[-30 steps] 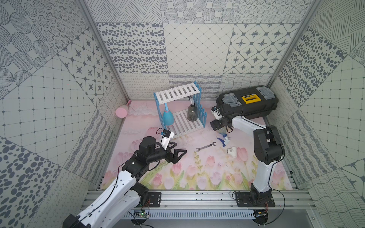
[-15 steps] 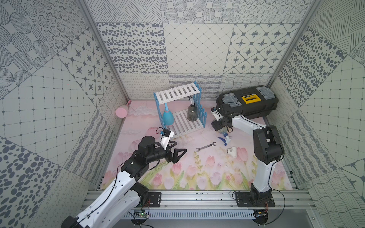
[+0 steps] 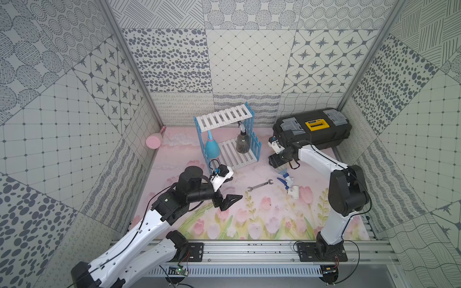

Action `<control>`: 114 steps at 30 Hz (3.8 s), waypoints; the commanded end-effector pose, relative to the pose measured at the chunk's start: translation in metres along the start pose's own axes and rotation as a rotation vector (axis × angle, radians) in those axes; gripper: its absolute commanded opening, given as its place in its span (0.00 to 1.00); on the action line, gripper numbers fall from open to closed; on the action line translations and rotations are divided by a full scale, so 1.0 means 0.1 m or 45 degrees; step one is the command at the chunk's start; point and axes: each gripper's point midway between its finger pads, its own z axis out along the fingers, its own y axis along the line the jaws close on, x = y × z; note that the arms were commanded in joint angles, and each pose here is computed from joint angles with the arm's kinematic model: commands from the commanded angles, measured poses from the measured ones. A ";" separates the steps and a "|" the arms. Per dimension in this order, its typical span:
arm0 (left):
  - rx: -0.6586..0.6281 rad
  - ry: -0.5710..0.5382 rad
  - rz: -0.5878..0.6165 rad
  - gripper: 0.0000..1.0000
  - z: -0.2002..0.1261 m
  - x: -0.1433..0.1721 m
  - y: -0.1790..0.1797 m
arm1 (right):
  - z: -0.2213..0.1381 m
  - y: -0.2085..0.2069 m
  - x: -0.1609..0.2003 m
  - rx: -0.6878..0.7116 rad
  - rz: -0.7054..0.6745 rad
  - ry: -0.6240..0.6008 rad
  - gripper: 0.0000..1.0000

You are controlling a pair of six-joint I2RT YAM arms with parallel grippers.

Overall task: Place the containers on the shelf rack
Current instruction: 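Pick up a container from the center of the board.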

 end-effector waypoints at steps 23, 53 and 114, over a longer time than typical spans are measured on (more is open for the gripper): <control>0.270 0.553 1.711 0.76 1.76 0.56 -0.73 | -0.77 1.57 0.22 -0.519 0.007 0.128 0.73; 0.182 0.287 1.079 0.00 1.38 0.05 -0.71 | -1.64 1.39 -0.12 -0.481 0.077 -0.228 0.97; 0.613 -0.385 -0.757 0.00 0.06 -1.03 0.14 | -2.75 2.41 -0.13 -1.466 -0.223 -0.900 0.31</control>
